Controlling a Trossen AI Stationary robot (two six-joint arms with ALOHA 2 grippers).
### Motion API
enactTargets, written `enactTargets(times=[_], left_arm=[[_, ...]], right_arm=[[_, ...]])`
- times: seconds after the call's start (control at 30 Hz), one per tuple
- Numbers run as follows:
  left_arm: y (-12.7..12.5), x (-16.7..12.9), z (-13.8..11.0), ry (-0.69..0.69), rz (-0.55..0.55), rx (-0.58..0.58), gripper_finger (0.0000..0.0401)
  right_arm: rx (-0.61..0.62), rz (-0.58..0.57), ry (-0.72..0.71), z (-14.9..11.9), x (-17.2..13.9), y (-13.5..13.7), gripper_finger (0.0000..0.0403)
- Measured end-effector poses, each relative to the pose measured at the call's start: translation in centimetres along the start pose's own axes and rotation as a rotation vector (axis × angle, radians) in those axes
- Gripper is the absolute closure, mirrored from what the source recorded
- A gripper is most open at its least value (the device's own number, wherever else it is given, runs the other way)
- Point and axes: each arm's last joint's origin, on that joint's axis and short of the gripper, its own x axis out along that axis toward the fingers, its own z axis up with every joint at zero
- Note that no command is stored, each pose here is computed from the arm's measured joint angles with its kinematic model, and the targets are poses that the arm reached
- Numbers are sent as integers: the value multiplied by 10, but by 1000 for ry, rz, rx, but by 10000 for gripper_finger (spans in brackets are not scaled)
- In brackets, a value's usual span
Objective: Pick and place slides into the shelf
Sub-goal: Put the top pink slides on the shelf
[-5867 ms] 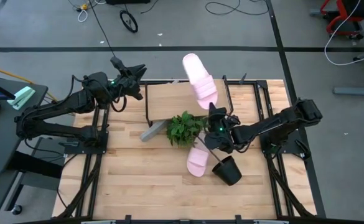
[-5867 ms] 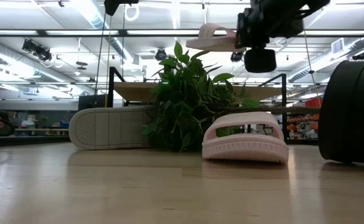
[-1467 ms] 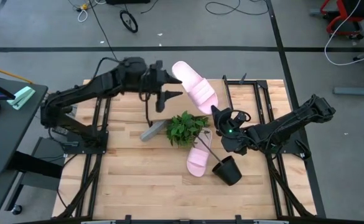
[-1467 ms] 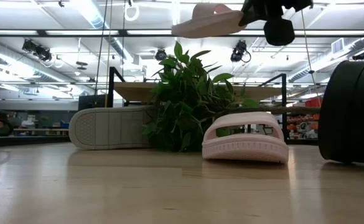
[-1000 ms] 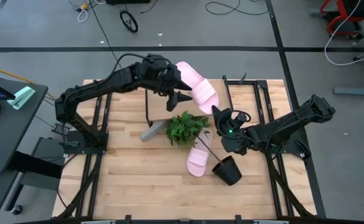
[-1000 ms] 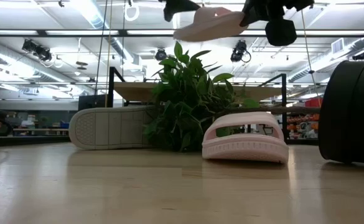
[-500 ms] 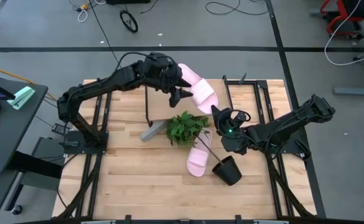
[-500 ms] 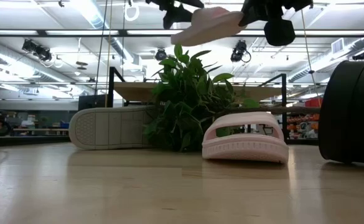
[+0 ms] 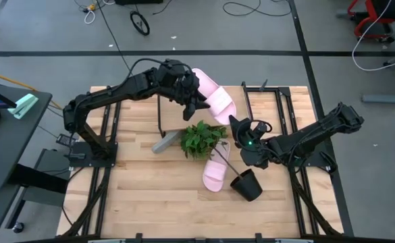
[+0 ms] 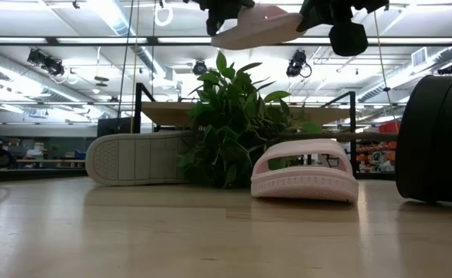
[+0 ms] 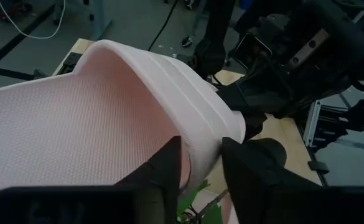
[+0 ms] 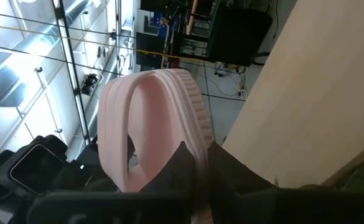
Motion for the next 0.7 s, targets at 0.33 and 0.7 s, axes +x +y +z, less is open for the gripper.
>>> enactTargets(times=[0.33,0.7], left_arm=[[2,0,-1,5,-10,38,385],[21,-11,4,-25,-148,-39,388]], right_arm=[[7,3,22,0,-4,3,293],[-56,23,127,0,-34,7,208]])
